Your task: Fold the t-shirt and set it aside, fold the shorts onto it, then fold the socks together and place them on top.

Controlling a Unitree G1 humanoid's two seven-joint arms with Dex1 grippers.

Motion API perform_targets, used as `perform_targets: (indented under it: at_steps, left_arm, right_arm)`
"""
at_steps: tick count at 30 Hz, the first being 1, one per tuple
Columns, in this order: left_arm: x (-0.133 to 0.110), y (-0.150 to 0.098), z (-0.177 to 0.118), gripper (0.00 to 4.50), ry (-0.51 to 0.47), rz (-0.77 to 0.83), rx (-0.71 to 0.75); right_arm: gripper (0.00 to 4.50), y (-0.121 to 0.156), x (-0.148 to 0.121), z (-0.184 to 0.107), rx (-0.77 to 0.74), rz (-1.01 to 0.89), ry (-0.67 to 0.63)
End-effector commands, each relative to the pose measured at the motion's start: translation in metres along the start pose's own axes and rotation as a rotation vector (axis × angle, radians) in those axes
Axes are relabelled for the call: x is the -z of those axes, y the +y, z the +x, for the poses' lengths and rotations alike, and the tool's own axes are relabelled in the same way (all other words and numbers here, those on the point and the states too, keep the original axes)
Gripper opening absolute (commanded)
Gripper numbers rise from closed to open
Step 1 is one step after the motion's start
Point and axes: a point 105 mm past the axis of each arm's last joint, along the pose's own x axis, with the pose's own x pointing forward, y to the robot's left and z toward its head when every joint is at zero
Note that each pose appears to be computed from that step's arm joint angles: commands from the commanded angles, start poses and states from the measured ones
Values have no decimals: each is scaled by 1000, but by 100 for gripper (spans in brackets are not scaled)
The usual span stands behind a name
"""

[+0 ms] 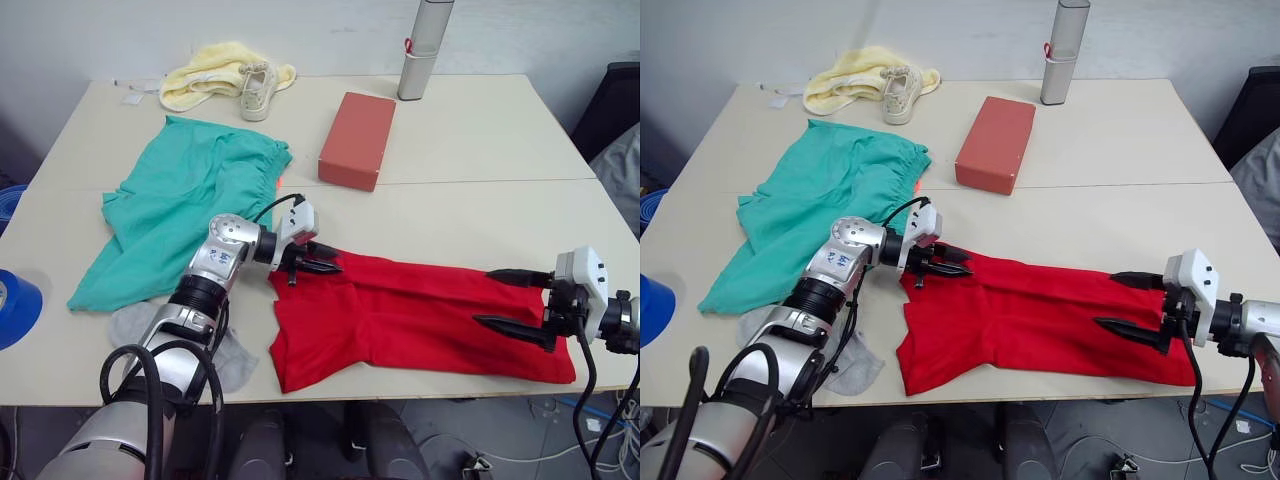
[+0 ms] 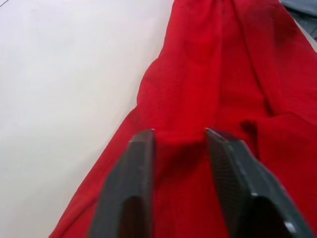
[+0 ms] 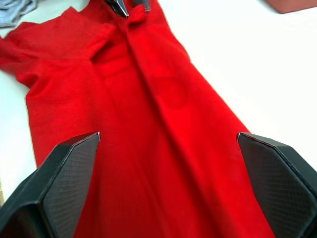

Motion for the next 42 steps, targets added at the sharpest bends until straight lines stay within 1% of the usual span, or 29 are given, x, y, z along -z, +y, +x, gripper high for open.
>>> perform_targets:
  at_steps: [1, 2, 6, 10, 13, 15, 16, 18, 20, 21, 23, 25, 28, 29, 31, 32, 33, 37, 40, 41, 42]
  left_arm:
    - [-3, -3, -1, 35, 0, 37, 13]
    - [-5, -4, -2, 2, -4, 41, 15]
    - [-9, -12, -8, 2, 4, 94, 47]
    - [-9, -25, -13, 2, 28, 127, 69]
    - [-7, -31, -14, 2, 1, 69, 54]
    - [-2, -35, -15, 45, 22, 39, 69]
    - [0, -36, -15, 67, 28, 61, 65]
    - [-2, -35, -15, 125, 8, 86, 47]
    - [-8, -35, -23, 188, -35, 88, 50]
    - [-11, -35, -28, 188, -52, 79, 61]
    - [-24, -36, -43, 188, -129, 41, 78]
    - [-33, -33, -58, 188, -174, -10, 61]
    - [-41, -19, -65, 244, -210, -25, -38]
    - [-43, -16, -64, 273, -222, -20, -52]
    - [-45, -9, -57, 333, -221, 6, -93]
    - [-43, -5, -52, 292, -196, 18, -112]
    - [-40, -2, -47, 277, -175, 32, -128]
    - [-35, 17, -27, 151, -148, 14, -204]
    - [-29, 21, -16, 46, -98, 51, -208]
    - [-27, 22, -13, 17, -92, 60, -210]
    - [-26, 23, -11, 0, -89, 65, -212]
  right_arm:
    - [450, 0, -14, -4, 30, -46, -49]
    - [450, 1, -14, -5, 33, -49, -52]
    - [450, 2, -16, -6, 41, -57, -57]
    - [450, 2, -12, -8, 49, -58, -43]
    - [450, 1, -6, -7, 64, -53, -33]
    - [450, 1, -4, -6, 65, -52, -30]
    - [450, 0, -3, -5, 67, -52, -29]
    - [450, -1, -1, -5, 71, -53, -27]
    - [450, -2, -1, -5, 73, -52, -28]
    - [450, -2, -2, -6, 75, -52, -30]
    - [450, -4, -7, -7, 80, -29, -58]
    - [450, -6, -14, -8, 90, 2, -99]
    - [450, -9, -22, -5, 106, 35, -152]
    - [450, -10, -23, -3, 112, 47, -171]
    - [412, -12, -24, 3, 126, 53, -190]
    - [386, -13, -23, 7, 127, 50, -192]
    - [355, -17, -21, 10, 144, 30, -186]
    - [211, -35, -15, 24, 233, -84, -158]
    - [98, -41, -8, 36, 245, -144, -131]
    - [64, -40, -5, 41, 231, -157, -122]
    - [28, -40, -3, 44, 222, -166, -117]
